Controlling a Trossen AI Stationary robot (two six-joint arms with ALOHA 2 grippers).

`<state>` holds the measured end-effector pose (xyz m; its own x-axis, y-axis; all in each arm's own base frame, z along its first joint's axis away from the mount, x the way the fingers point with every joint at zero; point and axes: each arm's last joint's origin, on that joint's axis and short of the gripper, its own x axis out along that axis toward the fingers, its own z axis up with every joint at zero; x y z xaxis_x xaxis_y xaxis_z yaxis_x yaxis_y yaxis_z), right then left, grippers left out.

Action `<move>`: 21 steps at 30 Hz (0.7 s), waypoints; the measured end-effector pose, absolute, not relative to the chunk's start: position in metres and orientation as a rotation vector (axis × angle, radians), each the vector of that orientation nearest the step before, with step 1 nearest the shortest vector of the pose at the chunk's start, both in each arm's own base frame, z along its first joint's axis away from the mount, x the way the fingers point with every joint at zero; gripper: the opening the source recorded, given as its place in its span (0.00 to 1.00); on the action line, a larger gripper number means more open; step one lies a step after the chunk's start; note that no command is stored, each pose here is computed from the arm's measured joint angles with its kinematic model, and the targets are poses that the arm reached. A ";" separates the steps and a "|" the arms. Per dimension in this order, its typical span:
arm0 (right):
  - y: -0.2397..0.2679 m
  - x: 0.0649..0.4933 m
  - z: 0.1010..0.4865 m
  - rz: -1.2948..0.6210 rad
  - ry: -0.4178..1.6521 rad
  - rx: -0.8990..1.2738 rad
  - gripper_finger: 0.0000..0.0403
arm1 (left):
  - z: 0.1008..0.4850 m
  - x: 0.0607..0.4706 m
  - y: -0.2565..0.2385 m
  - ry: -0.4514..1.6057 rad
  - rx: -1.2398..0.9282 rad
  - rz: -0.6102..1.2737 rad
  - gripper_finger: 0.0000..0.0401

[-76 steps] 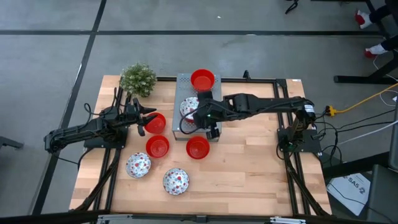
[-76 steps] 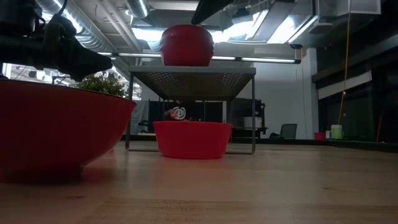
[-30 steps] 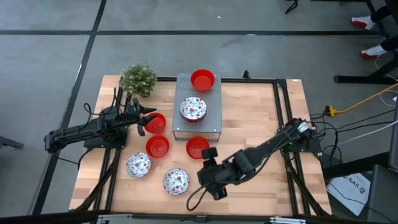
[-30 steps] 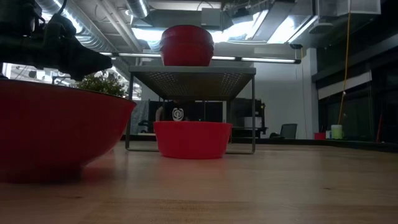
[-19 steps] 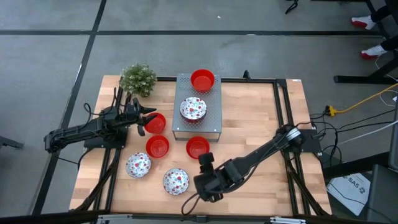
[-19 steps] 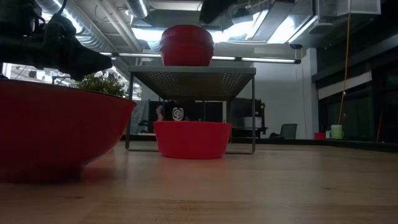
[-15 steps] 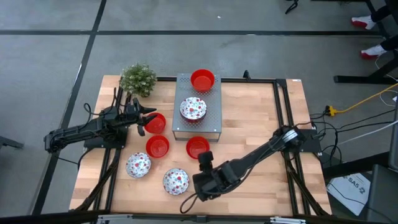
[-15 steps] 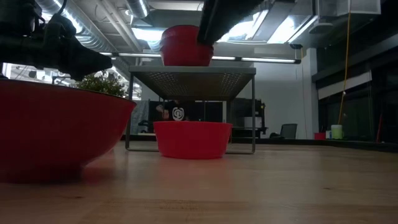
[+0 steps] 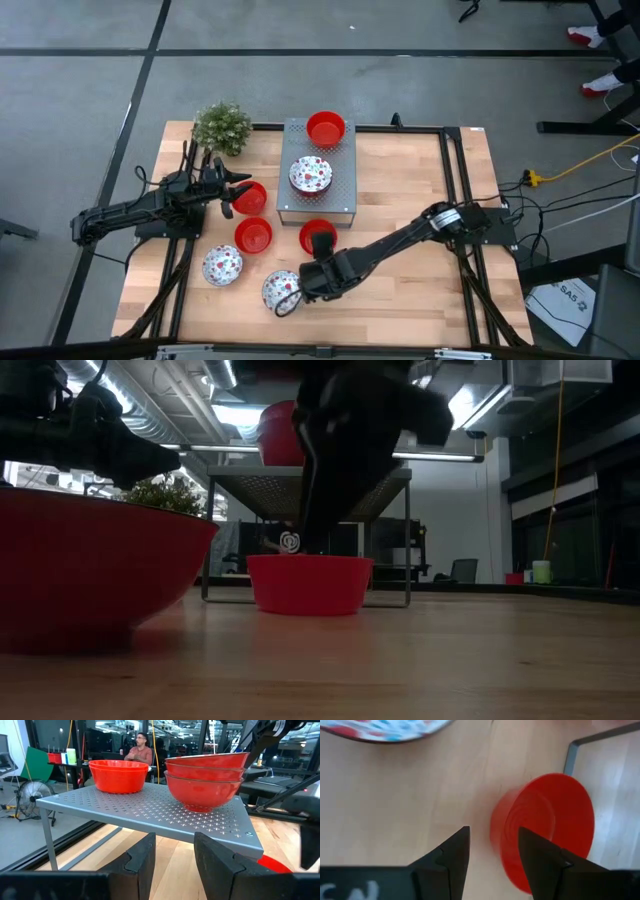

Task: Pick & Place Mini bowls
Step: Stack the red bowl on the red bowl on the shelf

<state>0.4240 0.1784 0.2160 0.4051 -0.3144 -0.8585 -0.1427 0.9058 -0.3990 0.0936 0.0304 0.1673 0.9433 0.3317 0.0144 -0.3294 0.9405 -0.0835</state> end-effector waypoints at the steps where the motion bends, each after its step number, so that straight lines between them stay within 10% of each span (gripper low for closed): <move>1: 0.176 0.425 0.214 -0.117 1.165 -0.448 0.41 | 0.167 0.094 0.030 -0.028 -0.080 0.337 0.32; 14: 0.160 0.437 0.197 -0.104 1.218 -0.395 0.39 | 0.167 0.094 0.030 -0.028 -0.080 0.337 0.32; 21: 0.161 0.437 0.197 -0.094 1.219 -0.377 0.19 | 0.167 0.094 0.030 -0.028 -0.080 0.337 0.32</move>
